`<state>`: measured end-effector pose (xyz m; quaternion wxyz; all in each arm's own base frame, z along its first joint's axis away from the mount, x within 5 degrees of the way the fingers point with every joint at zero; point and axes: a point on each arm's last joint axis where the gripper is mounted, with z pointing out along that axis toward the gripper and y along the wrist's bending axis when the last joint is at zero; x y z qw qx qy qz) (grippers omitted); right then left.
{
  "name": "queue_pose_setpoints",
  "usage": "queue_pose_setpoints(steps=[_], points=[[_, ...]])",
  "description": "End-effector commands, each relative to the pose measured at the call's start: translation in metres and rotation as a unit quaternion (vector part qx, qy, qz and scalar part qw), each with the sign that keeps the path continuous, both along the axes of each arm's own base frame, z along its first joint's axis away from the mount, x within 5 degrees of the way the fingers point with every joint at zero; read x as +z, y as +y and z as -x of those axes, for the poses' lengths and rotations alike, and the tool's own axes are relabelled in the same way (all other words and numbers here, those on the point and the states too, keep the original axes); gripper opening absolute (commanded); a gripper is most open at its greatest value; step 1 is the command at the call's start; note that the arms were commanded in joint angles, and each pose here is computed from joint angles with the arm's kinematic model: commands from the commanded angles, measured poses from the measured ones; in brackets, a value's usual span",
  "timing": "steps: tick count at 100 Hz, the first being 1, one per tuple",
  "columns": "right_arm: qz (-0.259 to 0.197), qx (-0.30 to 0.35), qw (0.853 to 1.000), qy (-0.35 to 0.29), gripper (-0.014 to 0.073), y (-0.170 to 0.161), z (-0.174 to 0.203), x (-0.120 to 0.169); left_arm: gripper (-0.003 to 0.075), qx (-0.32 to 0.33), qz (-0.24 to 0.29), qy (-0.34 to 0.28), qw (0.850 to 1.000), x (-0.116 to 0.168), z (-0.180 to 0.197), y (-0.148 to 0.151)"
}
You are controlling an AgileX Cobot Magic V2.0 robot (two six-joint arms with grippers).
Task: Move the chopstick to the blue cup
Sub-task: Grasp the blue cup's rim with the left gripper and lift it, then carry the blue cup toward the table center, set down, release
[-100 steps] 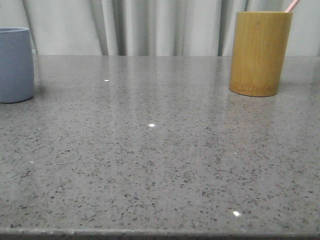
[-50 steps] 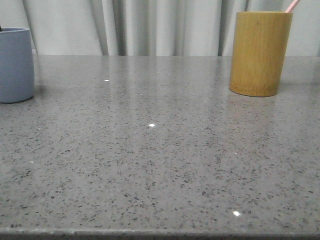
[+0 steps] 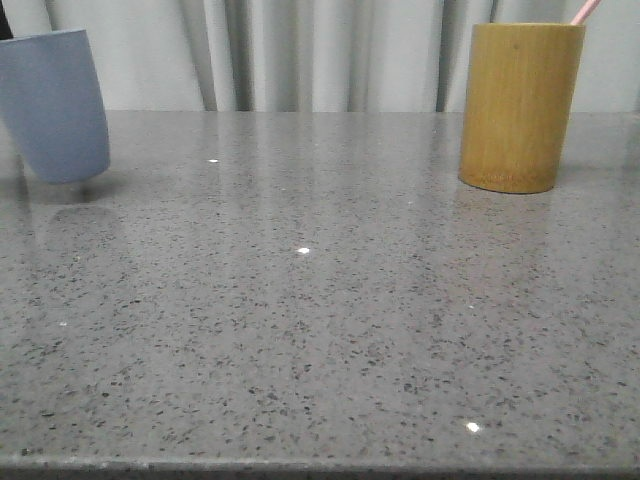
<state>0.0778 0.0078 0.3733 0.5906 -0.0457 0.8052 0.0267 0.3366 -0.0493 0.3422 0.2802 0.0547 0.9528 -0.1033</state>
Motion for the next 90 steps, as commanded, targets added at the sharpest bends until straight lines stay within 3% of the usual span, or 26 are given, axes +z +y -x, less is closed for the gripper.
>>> queue_pose_setpoints(steps=[1,37,70,90], points=[[-0.003,-0.001,0.999,-0.042,0.0614,0.0,-0.003,0.014,-0.0019,-0.018,0.017,-0.061,0.998,0.036,0.007,-0.013],[-0.002,-0.001,0.999,-0.044,0.0614,0.0,-0.003,0.015,-0.0019,-0.133,0.013,-0.113,0.985,0.067,0.021,-0.087],[-0.002,-0.001,0.999,-0.043,0.0614,0.0,-0.003,0.015,-0.0019,-0.198,0.005,-0.082,0.977,0.051,-0.003,-0.145],[-0.002,-0.001,0.999,-0.043,0.0614,0.0,-0.003,0.015,-0.0019,-0.21,-0.011,-0.067,0.975,0.034,-0.017,-0.162]])
